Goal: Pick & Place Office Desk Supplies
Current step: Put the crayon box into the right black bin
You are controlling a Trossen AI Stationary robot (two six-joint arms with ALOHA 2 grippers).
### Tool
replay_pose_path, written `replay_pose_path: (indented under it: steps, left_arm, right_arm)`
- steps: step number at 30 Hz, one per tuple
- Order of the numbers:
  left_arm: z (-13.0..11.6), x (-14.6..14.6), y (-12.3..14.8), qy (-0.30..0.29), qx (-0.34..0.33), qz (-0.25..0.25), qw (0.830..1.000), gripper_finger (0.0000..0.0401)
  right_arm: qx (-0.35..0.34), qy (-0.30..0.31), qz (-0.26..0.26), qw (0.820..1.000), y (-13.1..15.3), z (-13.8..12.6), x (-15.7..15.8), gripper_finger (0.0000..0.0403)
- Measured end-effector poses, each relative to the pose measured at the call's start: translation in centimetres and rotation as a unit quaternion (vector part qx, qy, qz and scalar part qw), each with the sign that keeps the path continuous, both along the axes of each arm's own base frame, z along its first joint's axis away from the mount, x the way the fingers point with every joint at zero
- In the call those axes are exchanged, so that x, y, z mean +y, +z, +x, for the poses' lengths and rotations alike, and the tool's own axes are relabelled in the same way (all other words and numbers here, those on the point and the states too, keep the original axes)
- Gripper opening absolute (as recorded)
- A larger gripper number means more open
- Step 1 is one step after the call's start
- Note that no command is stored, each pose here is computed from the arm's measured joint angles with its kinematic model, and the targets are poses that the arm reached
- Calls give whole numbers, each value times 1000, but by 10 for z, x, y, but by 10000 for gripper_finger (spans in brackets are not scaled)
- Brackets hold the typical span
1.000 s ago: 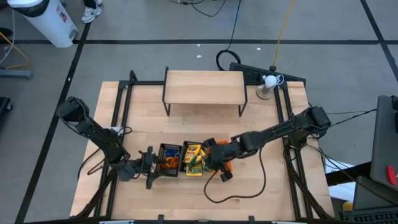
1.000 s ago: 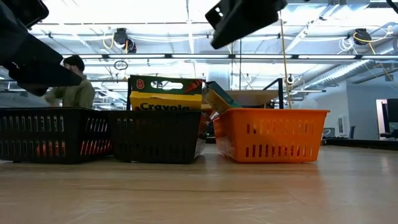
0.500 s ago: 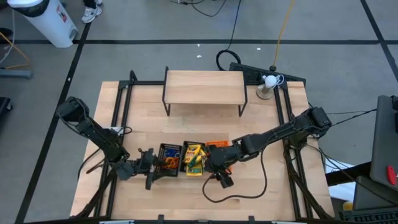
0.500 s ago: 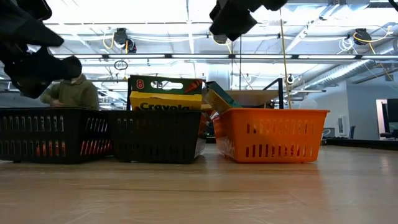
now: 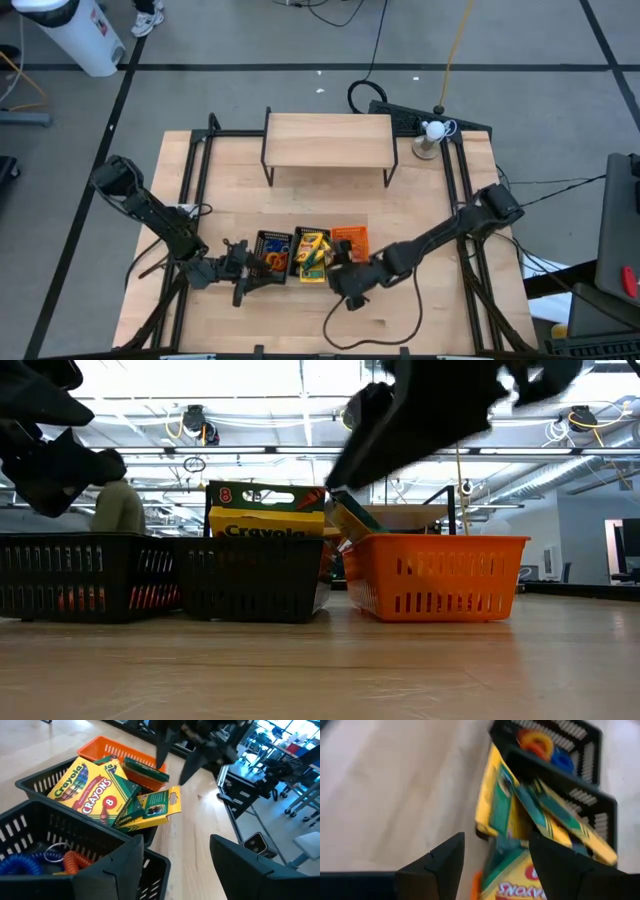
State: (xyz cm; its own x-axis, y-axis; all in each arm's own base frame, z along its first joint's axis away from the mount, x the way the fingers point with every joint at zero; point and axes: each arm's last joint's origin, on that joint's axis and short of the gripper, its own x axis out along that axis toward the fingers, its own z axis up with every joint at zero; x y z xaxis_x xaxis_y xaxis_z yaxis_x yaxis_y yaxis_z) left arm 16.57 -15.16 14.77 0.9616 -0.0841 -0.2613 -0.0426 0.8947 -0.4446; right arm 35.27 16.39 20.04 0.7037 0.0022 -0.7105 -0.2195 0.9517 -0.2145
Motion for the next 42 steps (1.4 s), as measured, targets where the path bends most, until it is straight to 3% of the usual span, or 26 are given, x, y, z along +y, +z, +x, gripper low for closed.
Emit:
replay_pose_path:
  steps: [12,18,25,34,42]
  left_arm:
    - [0,0,0,-2,-2,3,1000,230]
    - [0,0,0,-2,-2,2,1000,230]
    - [-1,-2,0,-30,6,-4,1000,230]
    - [-1,-3,0,-40,9,-9,999,230]
    - [0,-2,0,-37,9,-10,999,230]
  right_arm:
    - [-20,-113,-21,993,-8,-6,7,207]
    - [-24,-142,22,989,-9,-9,15,207]
    - [-59,-137,60,987,-9,-18,44,208]
    - [-96,-158,10,983,-17,-35,69,208]
    - [-83,-171,-30,981,-43,-29,67,208]
